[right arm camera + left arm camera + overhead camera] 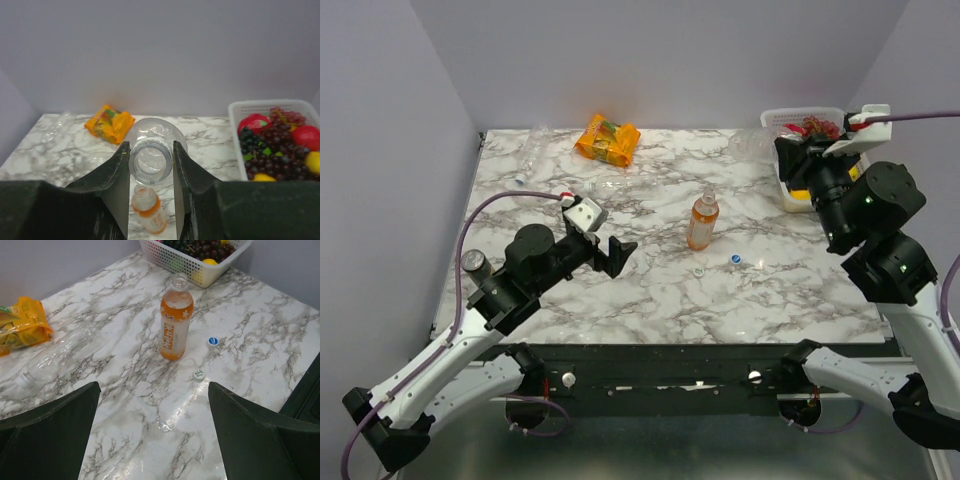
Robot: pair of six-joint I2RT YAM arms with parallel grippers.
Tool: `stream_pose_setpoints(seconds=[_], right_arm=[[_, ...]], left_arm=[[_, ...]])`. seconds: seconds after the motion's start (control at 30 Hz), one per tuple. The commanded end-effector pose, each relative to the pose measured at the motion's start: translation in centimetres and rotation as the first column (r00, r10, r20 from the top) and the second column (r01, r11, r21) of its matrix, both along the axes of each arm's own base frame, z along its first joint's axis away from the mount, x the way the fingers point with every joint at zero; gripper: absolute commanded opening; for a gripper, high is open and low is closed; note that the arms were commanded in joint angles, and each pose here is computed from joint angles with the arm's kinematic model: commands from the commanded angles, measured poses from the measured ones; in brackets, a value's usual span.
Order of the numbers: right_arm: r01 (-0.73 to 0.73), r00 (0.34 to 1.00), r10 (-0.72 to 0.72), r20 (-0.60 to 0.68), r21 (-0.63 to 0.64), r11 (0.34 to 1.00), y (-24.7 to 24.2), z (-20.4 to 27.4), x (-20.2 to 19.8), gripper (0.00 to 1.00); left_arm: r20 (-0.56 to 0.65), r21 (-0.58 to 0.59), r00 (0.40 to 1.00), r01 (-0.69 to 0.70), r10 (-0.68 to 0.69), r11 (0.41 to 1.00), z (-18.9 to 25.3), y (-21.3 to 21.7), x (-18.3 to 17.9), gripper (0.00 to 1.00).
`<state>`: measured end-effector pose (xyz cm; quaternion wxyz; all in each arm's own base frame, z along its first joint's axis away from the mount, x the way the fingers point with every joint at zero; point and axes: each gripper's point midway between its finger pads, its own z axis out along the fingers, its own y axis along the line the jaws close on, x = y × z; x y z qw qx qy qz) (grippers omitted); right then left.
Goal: Unscrew the bottle caps
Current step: Place the bottle without the bottle cap at the center of the board.
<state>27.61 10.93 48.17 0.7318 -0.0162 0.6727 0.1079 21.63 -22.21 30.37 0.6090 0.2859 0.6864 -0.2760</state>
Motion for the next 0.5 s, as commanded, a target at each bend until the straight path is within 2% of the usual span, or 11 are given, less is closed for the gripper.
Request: stream_pose_setpoints(seconds=[0.0, 0.17, 0.23, 0.27, 0.47], right_arm=[[0.193, 0.981, -0.193, 0.017, -0.111, 0.975, -2.9, 0.6, 2.3, 0.01], [0.236, 0.969, -0.243, -0.037, -0.132, 0.963, -4.5, -1.6, 5.3, 0.01], [0.193, 0.976, -0.204, -0.071, -0.139, 0.971, -4.2, -3.1, 6.5, 0.01], [0.211, 0.971, -0.221, -0.088, -0.107, 0.972, -5.1, -3.6, 7.0, 0.01], [0.210, 0.953, -0.233, -0.195, -0.131, 0.969, -6.3, -8.3, 9.7, 0.01]], left_arm=[[-0.013, -0.058, 0.997, -0.078, 0.077, 0.995, 1.1, 1.3, 1.0, 0.99], [-0.002, -0.061, 0.996, -0.089, 0.089, 0.994, 1.3, 1.6, 1.0, 0.99], [-0.001, -0.056, 0.996, -0.092, 0.092, 0.994, 1.2, 1.6, 1.1, 0.99], [-0.004, -0.054, 0.996, -0.090, 0.090, 0.994, 1.1, 1.6, 1.1, 0.99], [-0.012, -0.041, 0.996, -0.090, 0.090, 0.995, 0.8, 1.4, 1.3, 0.99]])
